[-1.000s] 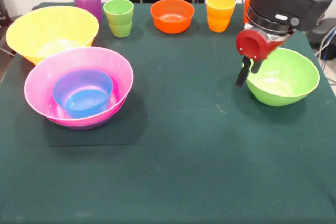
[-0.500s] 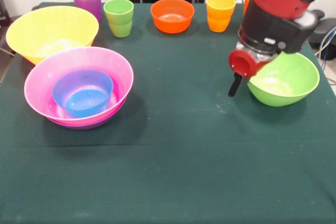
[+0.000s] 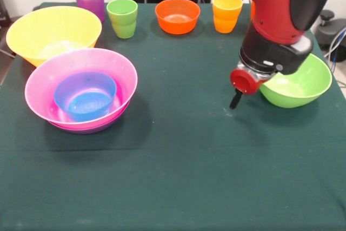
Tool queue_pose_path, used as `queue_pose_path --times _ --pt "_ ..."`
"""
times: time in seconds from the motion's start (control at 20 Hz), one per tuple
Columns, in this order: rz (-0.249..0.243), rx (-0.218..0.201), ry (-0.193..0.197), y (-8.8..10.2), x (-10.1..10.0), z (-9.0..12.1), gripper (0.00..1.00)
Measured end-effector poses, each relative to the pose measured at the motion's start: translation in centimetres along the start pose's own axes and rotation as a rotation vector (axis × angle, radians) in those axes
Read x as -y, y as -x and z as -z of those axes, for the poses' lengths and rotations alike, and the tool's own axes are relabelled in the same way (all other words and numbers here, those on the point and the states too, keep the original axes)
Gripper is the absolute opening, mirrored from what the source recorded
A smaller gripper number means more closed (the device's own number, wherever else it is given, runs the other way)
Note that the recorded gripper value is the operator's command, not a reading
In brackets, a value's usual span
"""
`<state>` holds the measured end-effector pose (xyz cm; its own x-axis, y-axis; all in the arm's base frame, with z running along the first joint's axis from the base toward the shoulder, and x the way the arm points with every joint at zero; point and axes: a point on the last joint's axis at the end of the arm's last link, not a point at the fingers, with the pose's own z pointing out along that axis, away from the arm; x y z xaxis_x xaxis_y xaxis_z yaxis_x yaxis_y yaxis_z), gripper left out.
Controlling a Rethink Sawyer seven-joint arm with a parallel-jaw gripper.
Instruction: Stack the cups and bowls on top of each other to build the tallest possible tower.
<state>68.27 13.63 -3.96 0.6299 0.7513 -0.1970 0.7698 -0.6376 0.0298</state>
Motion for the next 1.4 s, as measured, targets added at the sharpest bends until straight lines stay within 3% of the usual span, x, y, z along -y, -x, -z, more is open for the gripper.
queue_pose_path --times 0.4,0.7,0.9,1.05,1.4 --pt "-0.007 -0.008 0.006 0.1 -0.2 0.9 1.00" --pt "-0.050 -0.040 0.015 1.5 -0.9 5.1 1.00" --pt "-0.089 -0.065 0.017 3.0 -1.4 8.3 1.00" --pt "-0.140 -0.090 0.015 5.3 -2.2 11.3 1.00" --pt "-0.224 -0.118 0.004 9.3 -3.7 14.3 1.00"
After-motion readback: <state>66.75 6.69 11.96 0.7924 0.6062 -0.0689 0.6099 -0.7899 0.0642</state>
